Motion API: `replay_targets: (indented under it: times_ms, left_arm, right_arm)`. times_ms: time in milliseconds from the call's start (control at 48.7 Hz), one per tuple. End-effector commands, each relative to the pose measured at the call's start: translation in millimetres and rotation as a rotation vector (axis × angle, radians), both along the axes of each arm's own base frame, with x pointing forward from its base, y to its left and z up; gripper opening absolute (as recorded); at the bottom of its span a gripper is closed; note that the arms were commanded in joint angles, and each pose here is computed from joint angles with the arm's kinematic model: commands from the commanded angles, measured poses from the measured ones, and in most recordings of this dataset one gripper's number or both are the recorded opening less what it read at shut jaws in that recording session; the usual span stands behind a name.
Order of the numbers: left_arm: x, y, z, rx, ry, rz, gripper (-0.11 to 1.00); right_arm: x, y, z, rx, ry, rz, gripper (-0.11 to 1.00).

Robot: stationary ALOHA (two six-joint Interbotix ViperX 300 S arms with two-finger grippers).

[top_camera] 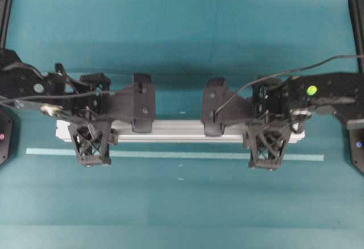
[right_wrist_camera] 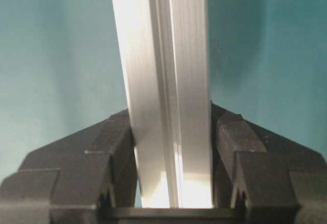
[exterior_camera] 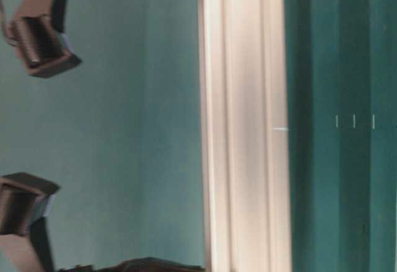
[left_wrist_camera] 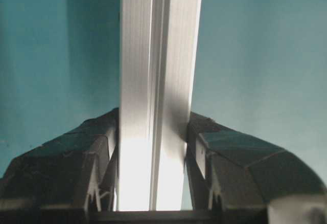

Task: Lift the metal rail with both hands.
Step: 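Lower the rail with both grippers onto the table, parallel to strip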

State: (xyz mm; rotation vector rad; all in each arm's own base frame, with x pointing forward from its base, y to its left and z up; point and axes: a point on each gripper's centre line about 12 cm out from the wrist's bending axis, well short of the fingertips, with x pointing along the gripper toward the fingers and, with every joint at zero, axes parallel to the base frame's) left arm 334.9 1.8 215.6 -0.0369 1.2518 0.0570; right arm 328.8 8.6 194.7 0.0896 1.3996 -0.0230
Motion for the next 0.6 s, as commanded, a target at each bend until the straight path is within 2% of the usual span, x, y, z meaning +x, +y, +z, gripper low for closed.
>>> replay_targets:
  times_ms: [0, 575]
  left_arm:
    - [4.5, 5.4, 0.1, 0.004, -0.037, 0.009, 0.31]
    - [3.8, 8.6, -47.6, 0.008, -0.027, -0.003, 0.31]
  right_arm:
    - [5.5, 3.3, -2.4, 0.013, -0.035, -0.006, 0.39]
    - [-2.3, 2.2, -43.7, 0.013, -0.097, -0.037, 0.39]
